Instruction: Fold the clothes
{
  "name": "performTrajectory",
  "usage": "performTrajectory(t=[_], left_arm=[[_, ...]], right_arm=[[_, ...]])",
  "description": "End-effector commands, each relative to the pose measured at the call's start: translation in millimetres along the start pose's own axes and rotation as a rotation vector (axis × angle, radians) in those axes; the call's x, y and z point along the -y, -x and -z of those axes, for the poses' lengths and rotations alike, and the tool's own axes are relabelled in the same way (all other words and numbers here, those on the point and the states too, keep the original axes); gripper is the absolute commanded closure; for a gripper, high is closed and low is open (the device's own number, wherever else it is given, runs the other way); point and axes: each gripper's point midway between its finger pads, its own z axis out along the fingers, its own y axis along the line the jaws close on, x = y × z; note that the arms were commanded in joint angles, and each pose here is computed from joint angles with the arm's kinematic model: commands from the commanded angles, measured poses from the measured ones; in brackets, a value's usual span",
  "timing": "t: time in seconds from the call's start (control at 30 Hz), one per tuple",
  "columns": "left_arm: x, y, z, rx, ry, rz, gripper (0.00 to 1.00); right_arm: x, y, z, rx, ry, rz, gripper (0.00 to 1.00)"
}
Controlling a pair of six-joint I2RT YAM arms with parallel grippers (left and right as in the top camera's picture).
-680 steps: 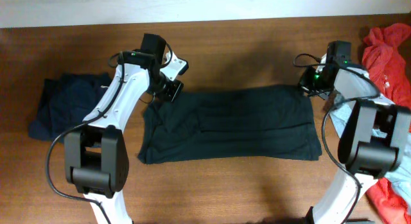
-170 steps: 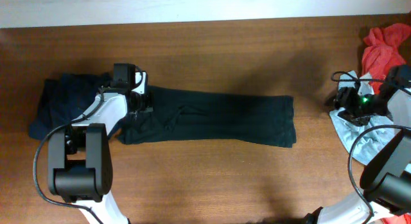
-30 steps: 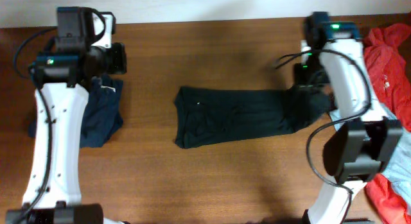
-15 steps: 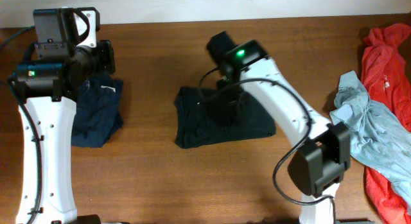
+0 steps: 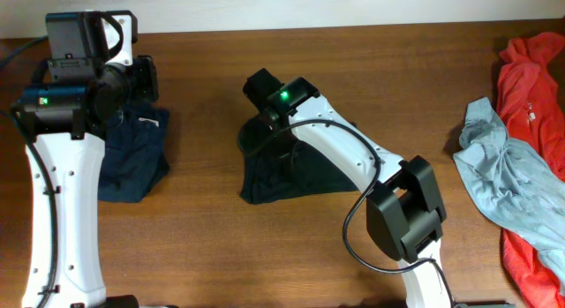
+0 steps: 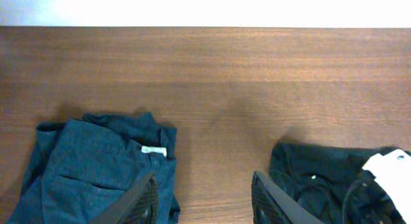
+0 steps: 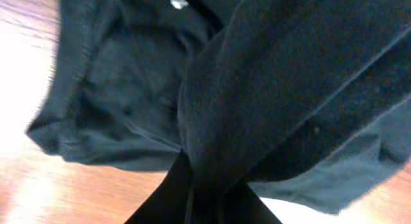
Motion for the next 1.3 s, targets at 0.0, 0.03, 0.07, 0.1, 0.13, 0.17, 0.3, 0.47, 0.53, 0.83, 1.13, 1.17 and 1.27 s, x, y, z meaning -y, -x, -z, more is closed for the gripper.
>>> performTrajectory(t=[0.0, 0.03, 0.07, 0.1, 0.13, 0.17, 0.3, 0.47, 0.53, 0.83, 1.13, 1.17, 1.27], left_arm=[[-2.3, 8.8, 14.6, 0.042, 0.01, -0.01, 0.53], [-2.3, 8.8, 14.6, 0.042, 0.01, -0.01, 0.53], [-2.3, 8.8, 14.6, 0.042, 0.01, -0.01, 0.53], [-2.3, 8.8, 14.6, 0.042, 0.01, -0.01, 0.53], [-2.3, 8.8, 14.6, 0.042, 0.01, -0.01, 0.53], [-2.3, 8.7, 14.6, 0.041, 0.009, -0.01, 0.53], [-1.7, 8.5, 14.6, 0.041, 0.006, -0.01, 0.53], [-1.7, 8.4, 14.6, 0.04, 0.006, -0.01, 0.53], [-1.7, 8.2, 14.5, 0.039, 0.006, -0.01, 0.53], [-1.8, 8.3, 14.5, 0.04, 0.007, -0.011, 0.52], [-1.9, 8.1, 14.3, 0.039, 0.007, -0.011, 0.52], [-1.9, 8.0, 14.3, 0.039, 0.007, -0.011, 0.52], [-1.9, 6.5, 14.2, 0.032, 0.007, -0.01, 0.52]], right_arm=[[-18.5, 5.8, 0.0, 0.012, 0.085, -0.004, 0.96], [-20.9, 7.5, -0.8, 0.017, 0.097, -0.004, 0.96], [-24.2, 9.0, -2.3, 0.02, 0.112, -0.003, 0.96], [-27.0, 10.0, -3.2, 0.022, 0.127, -0.003, 0.96], [-28.5, 10.6, -4.7, 0.021, 0.134, -0.003, 0.96], [-29.1, 11.5, -6.5, 0.022, 0.136, -0.011, 0.95], [-30.5, 17.3, -7.8, 0.043, 0.142, -0.01, 0.51], [-27.3, 25.9, 8.8, 0.084, 0.147, 0.02, 0.49], [-21.4, 27.3, 27.2, 0.103, 0.148, 0.011, 0.49], [24.9, 6.7, 51.9, 0.009, 0.251, -0.133, 0.82], [-25.8, -29.0, -8.4, -0.143, 0.354, -0.071, 0.88], [-36.2, -35.6, -16.7, -0.158, 0.375, -0.056, 0.89], [-59.8, -53.5, -37.8, -0.193, 0.4, -0.039, 0.89]])
